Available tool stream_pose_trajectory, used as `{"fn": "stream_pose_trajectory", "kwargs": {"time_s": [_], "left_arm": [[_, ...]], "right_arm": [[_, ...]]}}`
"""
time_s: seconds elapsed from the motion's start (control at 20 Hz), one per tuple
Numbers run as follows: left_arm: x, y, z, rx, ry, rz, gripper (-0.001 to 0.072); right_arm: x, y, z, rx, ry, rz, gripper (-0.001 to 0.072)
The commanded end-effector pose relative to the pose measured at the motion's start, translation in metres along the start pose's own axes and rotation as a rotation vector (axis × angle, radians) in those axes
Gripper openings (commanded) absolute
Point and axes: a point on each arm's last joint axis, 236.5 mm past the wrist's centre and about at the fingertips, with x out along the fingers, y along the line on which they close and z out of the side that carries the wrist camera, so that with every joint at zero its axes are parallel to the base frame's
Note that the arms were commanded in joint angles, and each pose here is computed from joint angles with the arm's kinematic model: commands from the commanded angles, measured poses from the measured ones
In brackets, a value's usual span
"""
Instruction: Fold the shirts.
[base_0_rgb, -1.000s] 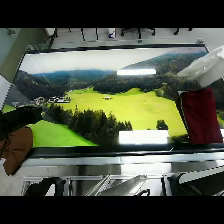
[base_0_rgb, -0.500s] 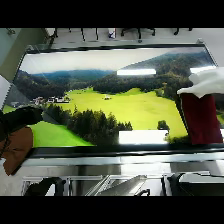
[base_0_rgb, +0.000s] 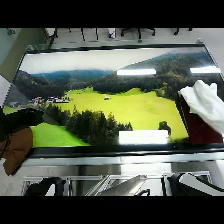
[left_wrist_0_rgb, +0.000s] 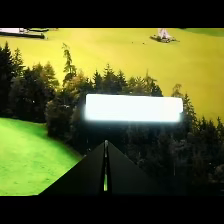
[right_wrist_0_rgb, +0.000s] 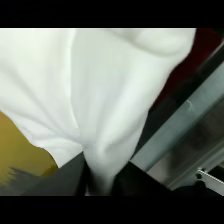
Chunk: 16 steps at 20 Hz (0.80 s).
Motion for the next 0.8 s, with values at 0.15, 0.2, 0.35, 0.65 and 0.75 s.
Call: {"fn": "stream_pose_trajectory", "kwargs": {"time_s": [0.15, 0.2, 0.35, 0.65, 0.75], "left_arm": [[0.000, 0.001, -0.005, 0.005, 0.021, 0.002, 0.0014], [0.000, 0.001, -0.005, 0.005, 0.021, 0.002, 0.0014], [0.000, 0.000, -0.004, 0.004, 0.016, 0.000, 0.0014], [-0.002, -0.036, -0.004, -0.052, 0.023, -0.154, 0.0015], [-0.004, -0.057, -0.007, -0.069, 0.036, -0.237, 0.0015]], "right_arm": [[0.056, -0.040, -0.016, 0.062, 0.130, -0.126, 0.0706], [0.053, -0.033, -0.012, 0.057, 0.117, -0.101, 0.0706], [0.031, 0.027, 0.002, -0.031, 0.046, 0.126, 0.0703], [-0.013, 0.153, -0.056, -0.509, -0.064, 0.454, 0.0028], [-0.017, 0.177, -0.108, -0.704, -0.078, 0.477, 0.0028]]}}
